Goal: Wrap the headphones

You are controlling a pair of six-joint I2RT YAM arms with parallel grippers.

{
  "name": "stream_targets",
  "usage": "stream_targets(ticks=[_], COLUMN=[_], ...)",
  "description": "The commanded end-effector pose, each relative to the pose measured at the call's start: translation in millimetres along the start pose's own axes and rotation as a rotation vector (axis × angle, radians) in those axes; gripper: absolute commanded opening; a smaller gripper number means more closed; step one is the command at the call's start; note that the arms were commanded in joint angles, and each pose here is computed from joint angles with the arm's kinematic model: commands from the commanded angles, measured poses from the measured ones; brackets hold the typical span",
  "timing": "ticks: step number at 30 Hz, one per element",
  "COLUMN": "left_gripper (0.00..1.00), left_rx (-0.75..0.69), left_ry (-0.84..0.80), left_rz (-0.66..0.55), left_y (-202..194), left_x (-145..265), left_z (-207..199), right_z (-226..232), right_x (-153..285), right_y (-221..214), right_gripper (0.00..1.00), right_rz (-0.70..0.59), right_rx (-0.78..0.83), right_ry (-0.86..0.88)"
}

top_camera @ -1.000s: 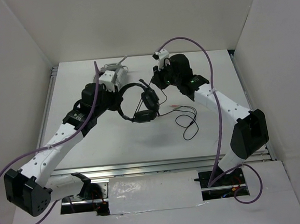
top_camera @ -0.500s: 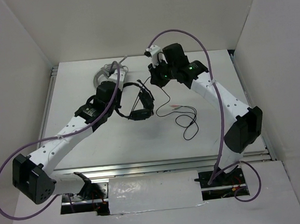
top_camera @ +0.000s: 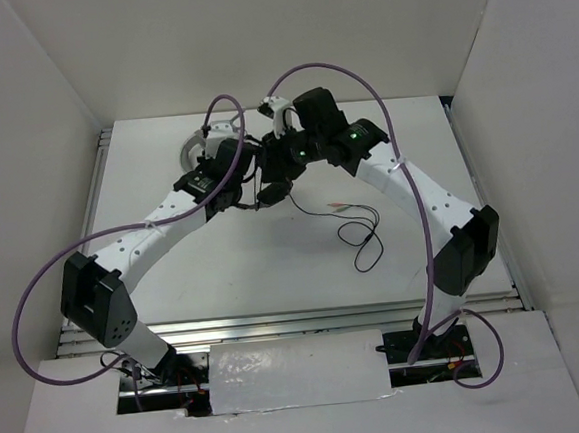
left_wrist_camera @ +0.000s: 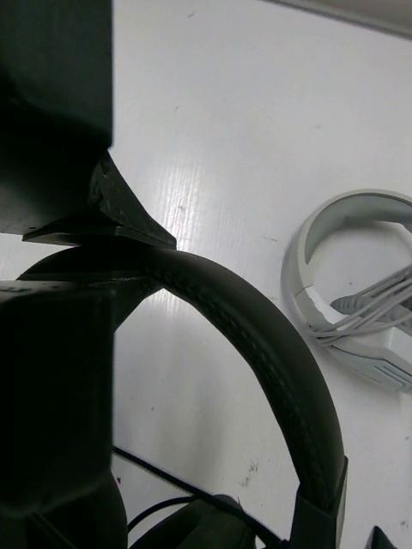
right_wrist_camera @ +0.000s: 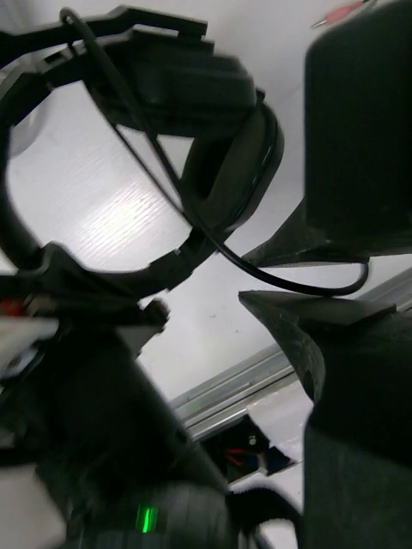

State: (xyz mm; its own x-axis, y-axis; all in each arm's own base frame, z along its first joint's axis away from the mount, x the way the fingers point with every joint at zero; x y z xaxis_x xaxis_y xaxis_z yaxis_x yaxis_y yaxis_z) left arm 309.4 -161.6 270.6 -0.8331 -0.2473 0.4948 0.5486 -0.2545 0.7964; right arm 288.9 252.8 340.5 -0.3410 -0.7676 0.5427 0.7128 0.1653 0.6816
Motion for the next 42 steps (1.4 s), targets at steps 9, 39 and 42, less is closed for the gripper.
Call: stream_targets(ticks=[9,39,42], left_gripper=[0.0,0.0,0.0], left_rx=[0.409,0.505,0.492], left_ry=[-0.185,-0.416,-0.435], left_rz=[-0.085,-0.442,-0.453], left_y=[32.5,138.3,148.9], left_x=[8.6,100.2,101.9], left_z=[1.9,133.6,136.6], right_z=[36.1,-58.9,-59.0], right_x=[-39.4,-17.6,-31.3], right_y=[-19.7,-142.3,-154.3], right_gripper=[0.32,1.0,1.0], right_rz=[-0.15,-0.357,-0.285], right_rx=[0.066,0.298,0.223], right_ry=[0.093,-0.178,-0.158])
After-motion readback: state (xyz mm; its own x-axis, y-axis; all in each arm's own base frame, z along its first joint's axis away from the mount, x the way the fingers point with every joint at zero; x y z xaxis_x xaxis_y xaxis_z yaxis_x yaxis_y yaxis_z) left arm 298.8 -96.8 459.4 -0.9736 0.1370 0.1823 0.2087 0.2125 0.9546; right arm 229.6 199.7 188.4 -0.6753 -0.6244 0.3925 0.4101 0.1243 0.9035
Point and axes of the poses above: each gripper's point midway between its finger pads, its own x axis back along the fingers, its own z axis along the line the jaws close on, y = z × x, the point moved 10 cm from there along x, back along the fingers, and after that the axes turned 15 degrees about -x, right-handed, at the moved point
